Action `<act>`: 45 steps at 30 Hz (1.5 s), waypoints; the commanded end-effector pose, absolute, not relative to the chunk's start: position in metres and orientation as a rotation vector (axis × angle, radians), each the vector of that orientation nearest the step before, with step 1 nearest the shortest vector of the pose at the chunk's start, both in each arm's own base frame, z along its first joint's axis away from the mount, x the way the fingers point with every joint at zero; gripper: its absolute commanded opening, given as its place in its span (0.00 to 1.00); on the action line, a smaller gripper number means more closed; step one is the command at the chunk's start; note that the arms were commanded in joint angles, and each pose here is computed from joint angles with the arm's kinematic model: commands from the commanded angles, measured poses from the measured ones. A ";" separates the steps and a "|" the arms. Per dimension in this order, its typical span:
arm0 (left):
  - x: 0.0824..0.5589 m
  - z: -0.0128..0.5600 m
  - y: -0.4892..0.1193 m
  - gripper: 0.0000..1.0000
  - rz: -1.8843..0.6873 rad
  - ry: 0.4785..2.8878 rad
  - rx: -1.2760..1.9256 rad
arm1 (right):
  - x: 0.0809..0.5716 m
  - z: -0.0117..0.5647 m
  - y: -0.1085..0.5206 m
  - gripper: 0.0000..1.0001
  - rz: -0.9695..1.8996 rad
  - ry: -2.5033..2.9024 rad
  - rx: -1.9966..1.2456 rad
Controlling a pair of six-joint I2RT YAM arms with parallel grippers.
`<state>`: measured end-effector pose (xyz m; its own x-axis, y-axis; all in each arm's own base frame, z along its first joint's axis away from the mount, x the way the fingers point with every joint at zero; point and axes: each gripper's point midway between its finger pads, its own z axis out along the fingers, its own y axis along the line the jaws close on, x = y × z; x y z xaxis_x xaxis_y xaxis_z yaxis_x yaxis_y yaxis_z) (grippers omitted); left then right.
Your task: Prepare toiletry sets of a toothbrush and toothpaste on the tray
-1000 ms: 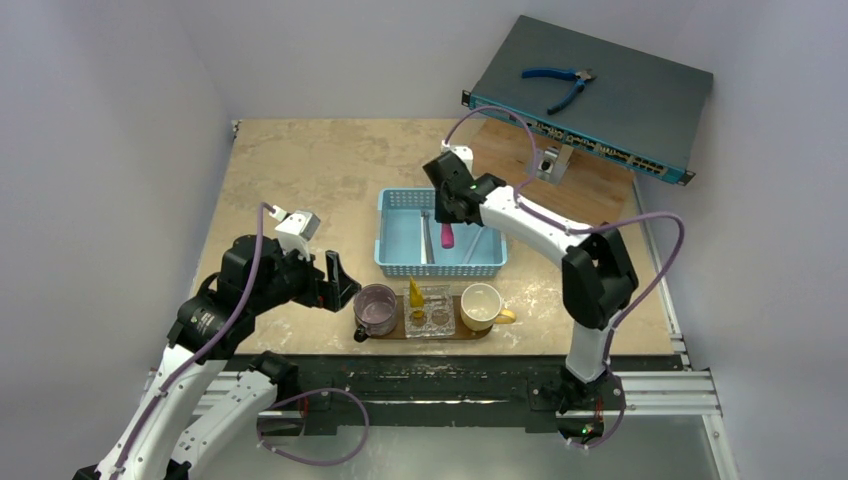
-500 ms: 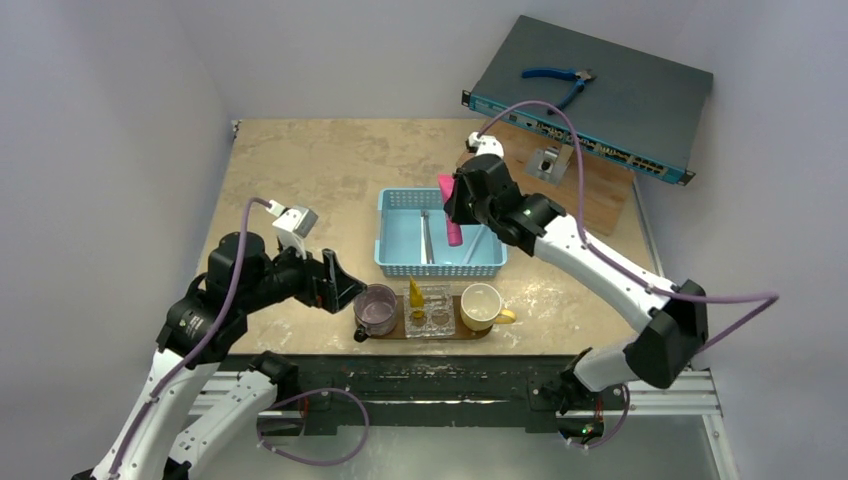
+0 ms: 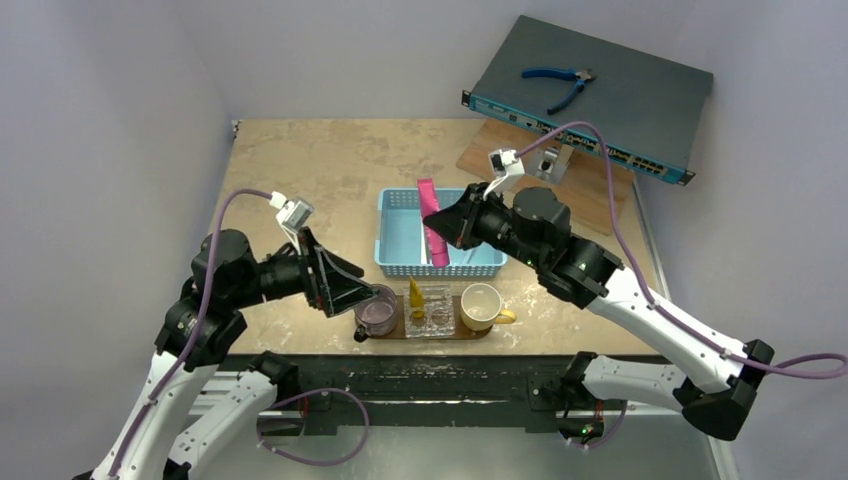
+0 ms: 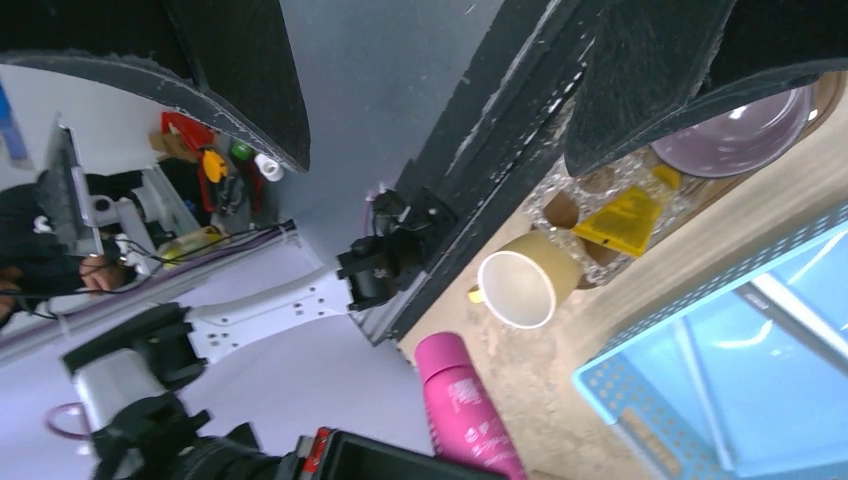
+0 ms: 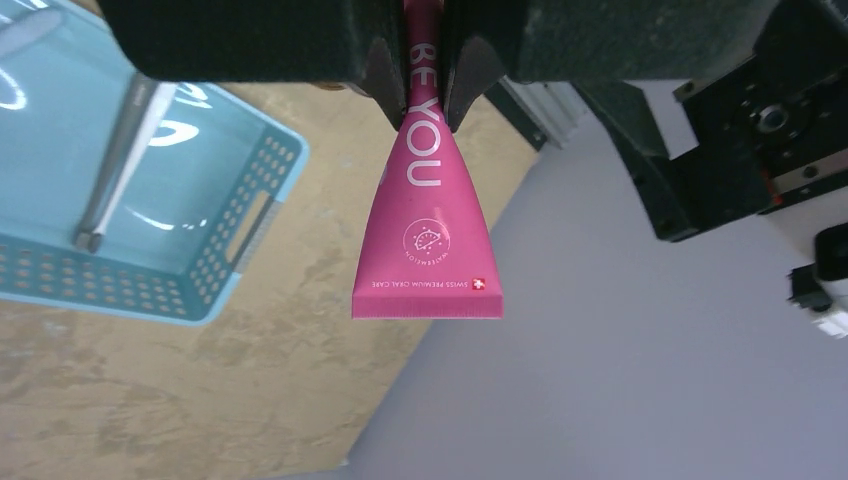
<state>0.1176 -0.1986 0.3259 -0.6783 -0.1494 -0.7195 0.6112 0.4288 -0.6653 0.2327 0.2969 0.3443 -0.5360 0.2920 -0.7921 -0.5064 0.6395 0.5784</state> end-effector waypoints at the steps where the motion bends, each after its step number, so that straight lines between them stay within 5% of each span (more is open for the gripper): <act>1: 0.101 0.359 -0.210 0.98 -1.502 1.804 0.445 | 0.208 0.384 0.313 0.00 1.270 1.735 -0.173; 14: 0.098 0.364 -0.215 0.99 -1.646 1.727 0.374 | 0.161 0.431 0.344 0.00 1.690 1.491 -0.134; 29: 0.106 0.371 -0.219 0.92 -1.706 1.685 0.323 | 0.154 0.444 0.376 0.00 1.840 1.403 -0.042; 35: 0.105 0.372 -0.219 0.79 -1.718 1.682 0.321 | 0.153 0.447 0.388 0.00 1.846 1.386 -0.053; 45: 0.104 0.368 -0.220 0.38 -1.726 1.689 0.327 | 0.155 0.442 0.392 0.00 1.811 1.380 -0.024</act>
